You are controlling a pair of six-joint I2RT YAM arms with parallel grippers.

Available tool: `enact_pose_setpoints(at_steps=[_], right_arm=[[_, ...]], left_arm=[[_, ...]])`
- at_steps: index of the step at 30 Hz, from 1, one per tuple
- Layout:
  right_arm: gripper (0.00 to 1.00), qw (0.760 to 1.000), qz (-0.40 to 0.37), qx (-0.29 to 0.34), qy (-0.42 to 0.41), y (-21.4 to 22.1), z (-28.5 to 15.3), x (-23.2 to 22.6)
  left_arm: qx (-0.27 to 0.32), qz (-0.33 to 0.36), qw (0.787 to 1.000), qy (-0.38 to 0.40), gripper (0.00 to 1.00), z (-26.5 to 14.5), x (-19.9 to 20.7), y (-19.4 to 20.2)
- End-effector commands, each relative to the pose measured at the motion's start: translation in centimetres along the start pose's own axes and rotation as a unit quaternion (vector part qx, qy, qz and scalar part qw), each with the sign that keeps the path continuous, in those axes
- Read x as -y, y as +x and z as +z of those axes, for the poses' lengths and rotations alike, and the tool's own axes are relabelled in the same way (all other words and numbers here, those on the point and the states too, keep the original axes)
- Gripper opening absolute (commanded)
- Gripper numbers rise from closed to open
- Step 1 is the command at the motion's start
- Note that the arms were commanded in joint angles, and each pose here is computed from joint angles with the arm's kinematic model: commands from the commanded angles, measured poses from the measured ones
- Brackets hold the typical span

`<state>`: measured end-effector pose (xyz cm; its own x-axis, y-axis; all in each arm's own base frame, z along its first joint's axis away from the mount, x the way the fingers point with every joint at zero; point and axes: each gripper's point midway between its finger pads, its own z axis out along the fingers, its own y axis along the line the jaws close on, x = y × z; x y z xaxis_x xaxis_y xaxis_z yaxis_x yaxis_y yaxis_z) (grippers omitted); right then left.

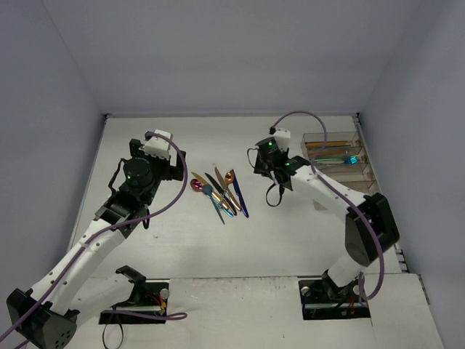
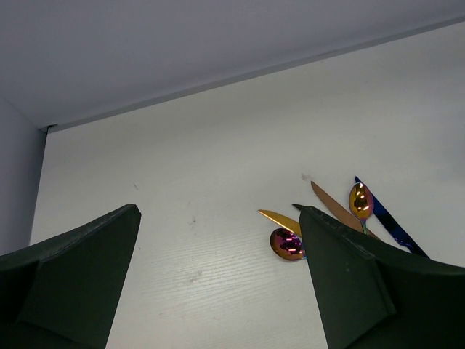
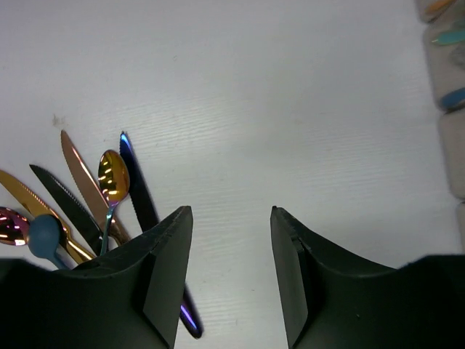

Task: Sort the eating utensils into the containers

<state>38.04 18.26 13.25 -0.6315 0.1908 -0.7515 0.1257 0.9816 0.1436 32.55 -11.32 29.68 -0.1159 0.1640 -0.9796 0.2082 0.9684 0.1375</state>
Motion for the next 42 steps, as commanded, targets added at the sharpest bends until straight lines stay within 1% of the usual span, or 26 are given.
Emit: enact_pose_setpoints(at_steps=[1,5,8,11,12,14,19,22,28,32,42], right_arm=[[0.42,1.0,0.006,-0.008,-0.018,1.0,2.0,-5.0],[0.4,0.998,-0.031,-0.036,-0.048,3.0,4.2,-8.0],[0.38,0.99,-0.098,-0.036,-0.091,2.9,4.9,-9.6],[0.39,0.983,-0.138,-0.034,-0.119,2.6,5.2,-10.3],[0.39,0.977,-0.161,-0.037,-0.134,2.5,5.3,-10.4],[0.4,0.969,-0.181,-0.032,-0.163,1.7,5.7,-10.6],[0.42,0.946,-0.194,-0.053,-0.254,0.8,6.6,-10.7],[0.43,0.933,-0.202,-0.064,-0.29,1.0,7.0,-11.3],[0.45,0.912,-0.218,-0.08,-0.337,2.1,7.5,-12.7],[0.45,0.906,-0.221,-0.09,-0.35,2.8,8.2,-13.2],[0.44,0.902,-0.219,-0.101,-0.358,3.6,9.8,-13.5]], left_arm=[[0.055,-0.02,0.998,-0.008,0.9,-0.3,-0.4,-4.2],[0.058,-0.02,0.998,-0.009,0.9,-0.4,-0.5,-4.3],[0.058,-0.021,0.998,-0.007,0.9,-0.5,-0.5,-4.4],[0.059,-0.021,0.998,-0.007,0.9,-0.5,-0.5,-4.4],[0.059,-0.021,0.998,-0.007,0.9,-0.5,-0.5,-4.4],[0.059,-0.022,0.998,-0.006,0.9,-0.5,-0.5,-4.4],[0.057,-0.02,0.998,-0.006,0.9,-0.4,-0.4,-4.3],[0.054,-0.019,0.998,-0.006,0.9,-0.2,-0.4,-4.1],[0.047,-0.017,0.999,-0.003,0.9,0.2,-0.1,-3.7],[0.044,-0.015,0.999,-0.003,0.9,0.3,-0.1,-3.5],[0.04,-0.013,0.999,-0.002,0.9,0.5,0.0,-3.3]])
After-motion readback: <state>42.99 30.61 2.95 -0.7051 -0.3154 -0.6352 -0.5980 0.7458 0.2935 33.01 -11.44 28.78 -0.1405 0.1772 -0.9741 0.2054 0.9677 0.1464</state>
